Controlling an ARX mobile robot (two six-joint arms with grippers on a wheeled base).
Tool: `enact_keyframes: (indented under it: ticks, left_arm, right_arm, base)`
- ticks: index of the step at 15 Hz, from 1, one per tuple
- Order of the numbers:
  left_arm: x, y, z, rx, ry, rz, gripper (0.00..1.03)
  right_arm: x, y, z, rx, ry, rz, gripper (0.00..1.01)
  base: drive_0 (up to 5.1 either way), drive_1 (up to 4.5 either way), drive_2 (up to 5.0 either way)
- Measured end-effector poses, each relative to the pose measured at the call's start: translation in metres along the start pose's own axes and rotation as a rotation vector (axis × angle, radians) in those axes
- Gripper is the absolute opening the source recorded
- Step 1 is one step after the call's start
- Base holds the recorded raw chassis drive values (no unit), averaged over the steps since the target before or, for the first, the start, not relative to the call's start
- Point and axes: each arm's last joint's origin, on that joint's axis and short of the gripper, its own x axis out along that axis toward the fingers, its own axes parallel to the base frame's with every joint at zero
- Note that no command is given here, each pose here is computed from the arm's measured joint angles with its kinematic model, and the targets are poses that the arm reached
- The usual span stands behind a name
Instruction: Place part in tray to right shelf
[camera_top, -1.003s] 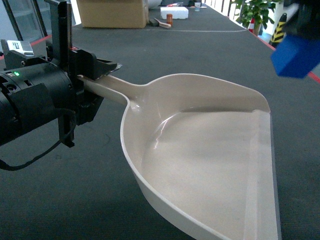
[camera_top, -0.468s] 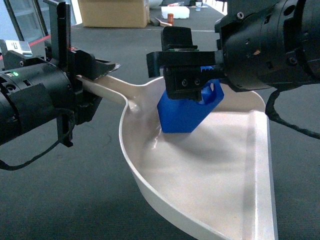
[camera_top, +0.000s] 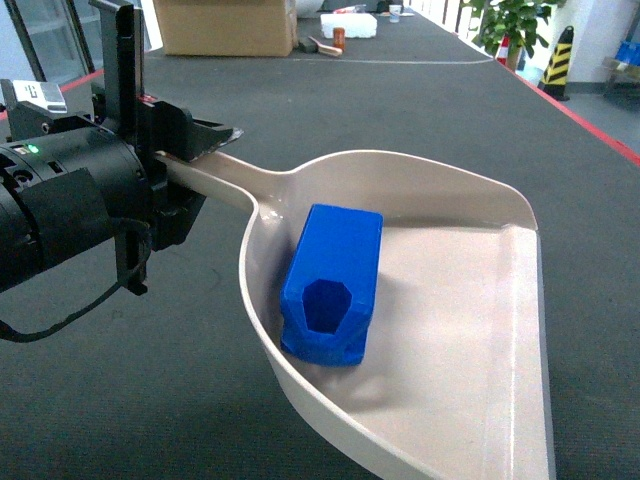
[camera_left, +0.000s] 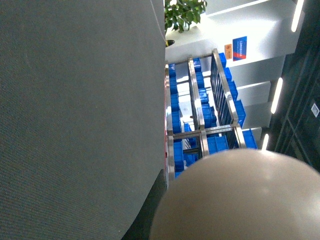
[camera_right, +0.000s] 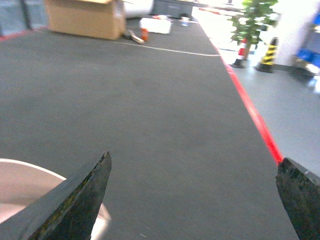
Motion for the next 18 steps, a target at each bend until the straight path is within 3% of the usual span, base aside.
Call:
enact_keyframes:
  ticks: [1, 3, 4, 7, 18]
  left_arm:
    - [0.000, 0.000, 0.000, -0.001, -0.001, -0.001, 0.15]
    - [0.000, 0.000, 0.000, -0.001, -0.001, -0.001, 0.15]
    - [0.000, 0.000, 0.000, -0.001, -0.001, -0.001, 0.15]
    - [0.000, -0.001, 0.000, 0.000, 0.002, -0.003, 0.15]
    - [0.000, 0.000, 0.001, 0.000, -0.008, -0.001, 0.15]
  right_arm:
    - [-0.014, -0.019, -0.021, -0.066, -0.041, -0.118, 0.98]
    - [-0.047, -0.048, -0.070, -0.164, -0.059, -0.284, 0.98]
    - [-0.062, -0.052, -0.081, -0.184, -0.074, -0.285, 0.98]
    - [-0.065, -0.052, -0.077, -0.205, -0.112, -0.268, 0.98]
    - [-0.065, -0.052, -0.076, -0.205, -0.119, -0.266, 0.98]
  base:
    - [0.0, 0.00, 0.0]
    - [0.0, 0.00, 0.0]
    - [0.0, 0.00, 0.0]
    - [0.0, 0.00, 0.0]
    - [0.0, 0.00, 0.0]
